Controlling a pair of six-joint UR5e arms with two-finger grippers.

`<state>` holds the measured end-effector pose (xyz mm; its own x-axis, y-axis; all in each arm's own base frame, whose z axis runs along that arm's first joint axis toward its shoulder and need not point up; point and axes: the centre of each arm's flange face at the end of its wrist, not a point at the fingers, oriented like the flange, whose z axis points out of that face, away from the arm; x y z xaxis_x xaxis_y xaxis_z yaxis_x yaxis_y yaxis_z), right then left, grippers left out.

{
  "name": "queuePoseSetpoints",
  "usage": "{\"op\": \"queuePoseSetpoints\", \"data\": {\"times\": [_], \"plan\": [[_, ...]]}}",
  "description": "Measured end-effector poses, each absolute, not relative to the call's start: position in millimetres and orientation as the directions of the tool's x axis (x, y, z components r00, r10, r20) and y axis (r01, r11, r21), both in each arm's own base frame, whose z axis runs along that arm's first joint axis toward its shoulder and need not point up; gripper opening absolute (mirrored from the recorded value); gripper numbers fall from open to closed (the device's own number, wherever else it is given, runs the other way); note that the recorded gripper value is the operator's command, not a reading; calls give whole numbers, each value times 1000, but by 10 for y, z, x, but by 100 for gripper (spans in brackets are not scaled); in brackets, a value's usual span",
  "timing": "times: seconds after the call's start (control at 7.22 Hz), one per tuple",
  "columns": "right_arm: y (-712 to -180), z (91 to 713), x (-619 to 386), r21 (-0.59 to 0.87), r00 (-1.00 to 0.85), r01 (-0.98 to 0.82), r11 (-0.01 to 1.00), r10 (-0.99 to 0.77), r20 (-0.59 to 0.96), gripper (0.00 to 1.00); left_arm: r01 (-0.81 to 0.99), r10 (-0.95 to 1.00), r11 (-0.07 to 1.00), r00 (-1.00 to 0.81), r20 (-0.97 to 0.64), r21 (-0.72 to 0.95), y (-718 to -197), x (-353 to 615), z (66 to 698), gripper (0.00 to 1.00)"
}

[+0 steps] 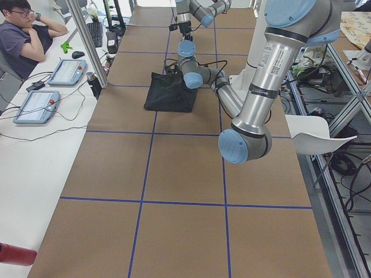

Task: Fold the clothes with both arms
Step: 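Lift the near edge with both grippers and carry it away from the robot, then lay the near edge over the far half with both grippers, folding the shirt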

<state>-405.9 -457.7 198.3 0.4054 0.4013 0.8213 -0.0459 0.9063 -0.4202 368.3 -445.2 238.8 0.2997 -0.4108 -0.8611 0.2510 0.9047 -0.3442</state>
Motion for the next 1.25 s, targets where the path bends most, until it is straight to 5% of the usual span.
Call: {"op": "queuePoseSetpoints", "data": {"times": [1.25], "plan": [[-6092, 2157, -4732, -336, 446, -241, 910, 412, 794, 0, 348, -443, 878, 326, -835, -329, -5722, 4128, 2807, 0]]}}
